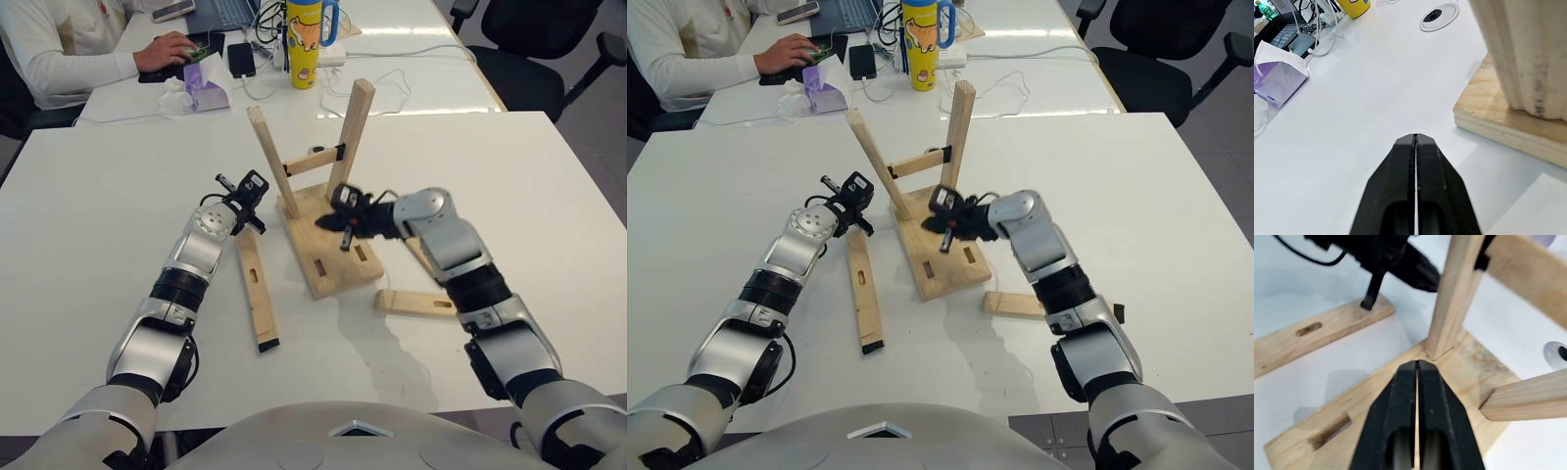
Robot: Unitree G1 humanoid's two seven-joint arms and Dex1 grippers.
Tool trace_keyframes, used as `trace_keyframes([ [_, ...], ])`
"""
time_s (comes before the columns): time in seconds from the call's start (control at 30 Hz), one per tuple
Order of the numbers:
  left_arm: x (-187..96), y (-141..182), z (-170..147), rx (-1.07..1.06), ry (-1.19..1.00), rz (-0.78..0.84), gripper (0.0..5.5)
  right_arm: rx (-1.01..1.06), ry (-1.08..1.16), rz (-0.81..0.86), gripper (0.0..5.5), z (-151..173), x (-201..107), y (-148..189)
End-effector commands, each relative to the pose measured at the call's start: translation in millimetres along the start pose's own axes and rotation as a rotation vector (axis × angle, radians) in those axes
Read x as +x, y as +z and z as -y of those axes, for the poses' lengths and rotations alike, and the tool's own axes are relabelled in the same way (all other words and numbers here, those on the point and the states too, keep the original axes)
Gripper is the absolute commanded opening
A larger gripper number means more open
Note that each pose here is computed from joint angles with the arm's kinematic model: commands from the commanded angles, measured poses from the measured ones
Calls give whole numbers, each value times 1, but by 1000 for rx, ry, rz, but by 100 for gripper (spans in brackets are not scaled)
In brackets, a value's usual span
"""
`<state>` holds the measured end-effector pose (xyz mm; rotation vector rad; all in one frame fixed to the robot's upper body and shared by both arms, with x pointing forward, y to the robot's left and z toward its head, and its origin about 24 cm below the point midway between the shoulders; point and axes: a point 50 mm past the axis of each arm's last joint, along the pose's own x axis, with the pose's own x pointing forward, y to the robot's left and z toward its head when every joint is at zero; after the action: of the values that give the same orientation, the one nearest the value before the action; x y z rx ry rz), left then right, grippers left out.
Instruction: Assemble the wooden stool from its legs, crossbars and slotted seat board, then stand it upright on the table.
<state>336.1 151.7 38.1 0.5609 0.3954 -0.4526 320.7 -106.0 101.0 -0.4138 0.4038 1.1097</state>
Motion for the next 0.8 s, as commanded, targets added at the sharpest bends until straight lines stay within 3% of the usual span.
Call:
trace_keyframes([
  [0.03, -4, 0, -2, 0, 20, 0, 0, -51, -185, -185, 1, 26, -15, -20],
  [0.2, -8, 1, -2, -11, 29, 7, 0, -190, -387, -477, 1, 49, -34, -50],
  [0.27, -12, 1, -2, -23, 36, 10, 0, -229, -344, -527, 1, 43, -33, -57],
  [0.47, -24, -7, -7, -67, 76, 1, 0, -162, -12, -448, 1, -5, -24, -59],
  [0.67, -30, -11, -12, -88, 105, -7, 0, -87, -54, -394, 1, -2, -24, -51],
  [0.8, -36, -12, -15, -125, 147, 8, 0, -25, -241, -83, 1, 22, -32, -14],
])
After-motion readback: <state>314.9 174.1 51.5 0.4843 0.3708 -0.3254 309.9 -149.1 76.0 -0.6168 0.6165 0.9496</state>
